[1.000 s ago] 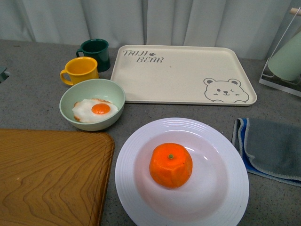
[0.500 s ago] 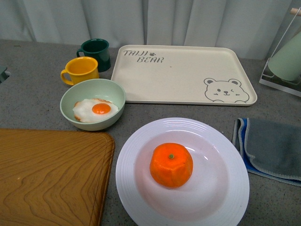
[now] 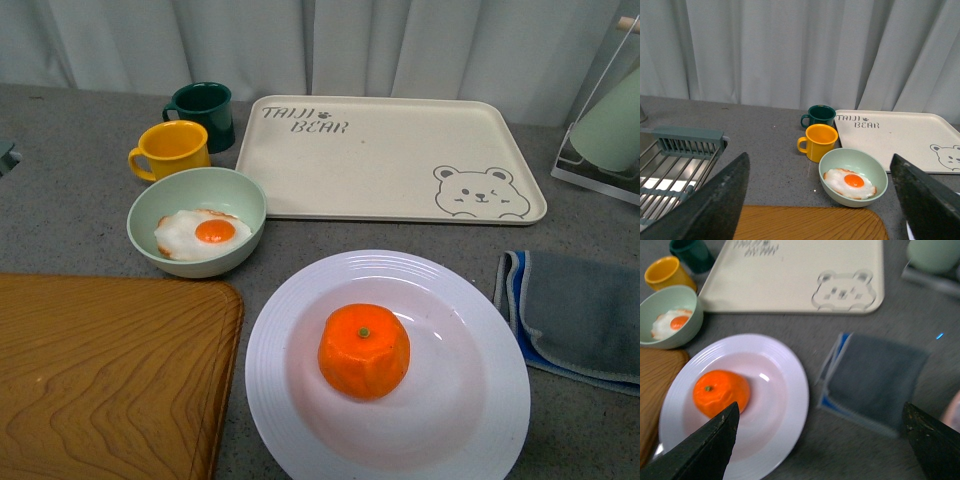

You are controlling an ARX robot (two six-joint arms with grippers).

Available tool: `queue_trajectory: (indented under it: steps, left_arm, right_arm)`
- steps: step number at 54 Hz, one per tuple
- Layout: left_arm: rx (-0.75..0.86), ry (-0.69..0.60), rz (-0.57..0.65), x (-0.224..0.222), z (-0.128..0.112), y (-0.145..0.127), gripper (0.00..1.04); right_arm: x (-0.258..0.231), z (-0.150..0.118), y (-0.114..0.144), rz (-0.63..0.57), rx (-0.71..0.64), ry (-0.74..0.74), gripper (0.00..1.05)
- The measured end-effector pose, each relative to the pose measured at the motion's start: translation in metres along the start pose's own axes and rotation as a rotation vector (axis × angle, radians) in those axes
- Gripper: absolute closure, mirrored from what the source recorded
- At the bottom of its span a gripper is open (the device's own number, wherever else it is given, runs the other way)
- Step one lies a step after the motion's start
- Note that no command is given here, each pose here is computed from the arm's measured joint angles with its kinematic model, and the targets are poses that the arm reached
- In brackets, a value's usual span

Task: Place orange and plate with both arms

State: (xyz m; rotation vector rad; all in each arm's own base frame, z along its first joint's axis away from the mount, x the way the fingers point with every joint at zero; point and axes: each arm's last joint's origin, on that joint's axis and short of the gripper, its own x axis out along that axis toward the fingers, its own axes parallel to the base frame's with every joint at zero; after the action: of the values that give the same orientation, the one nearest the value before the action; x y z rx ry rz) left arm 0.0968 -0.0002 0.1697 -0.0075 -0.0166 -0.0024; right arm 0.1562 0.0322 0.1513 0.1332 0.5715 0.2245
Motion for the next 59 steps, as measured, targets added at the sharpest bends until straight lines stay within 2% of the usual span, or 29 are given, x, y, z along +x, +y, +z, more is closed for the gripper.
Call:
queue_trajectory:
  steps: [4, 11, 23, 36, 50, 59]
  left_arm:
    - [0.001, 0.000, 0.000, 0.000, 0.000, 0.000, 0.05]
    - [0.002, 0.000, 0.000, 0.000, 0.000, 0.000, 0.07]
    - [0.001, 0.000, 0.000, 0.000, 0.000, 0.000, 0.07]
    - [0.002, 0.000, 0.000, 0.000, 0.000, 0.000, 0.07]
    - [0.002, 0.000, 0.000, 0.000, 0.000, 0.000, 0.07]
    - [0.002, 0.000, 0.000, 0.000, 0.000, 0.000, 0.07]
  right_arm:
    - [0.018, -0.003, 0.000, 0.037, 0.106, 0.135, 0.09]
    - [0.045, -0.013, -0.003, 0.051, 0.252, 0.335, 0.09]
    - [0.085, -0.022, -0.009, 0.039, 0.371, 0.526, 0.09]
    - [0.131, -0.023, -0.005, 0.006, 0.399, 0.652, 0.09]
    - [0.162, -0.016, 0.004, -0.020, 0.349, 0.742, 0.10]
    - [0.170, -0.013, 0.005, -0.057, 0.296, 0.772, 0.27]
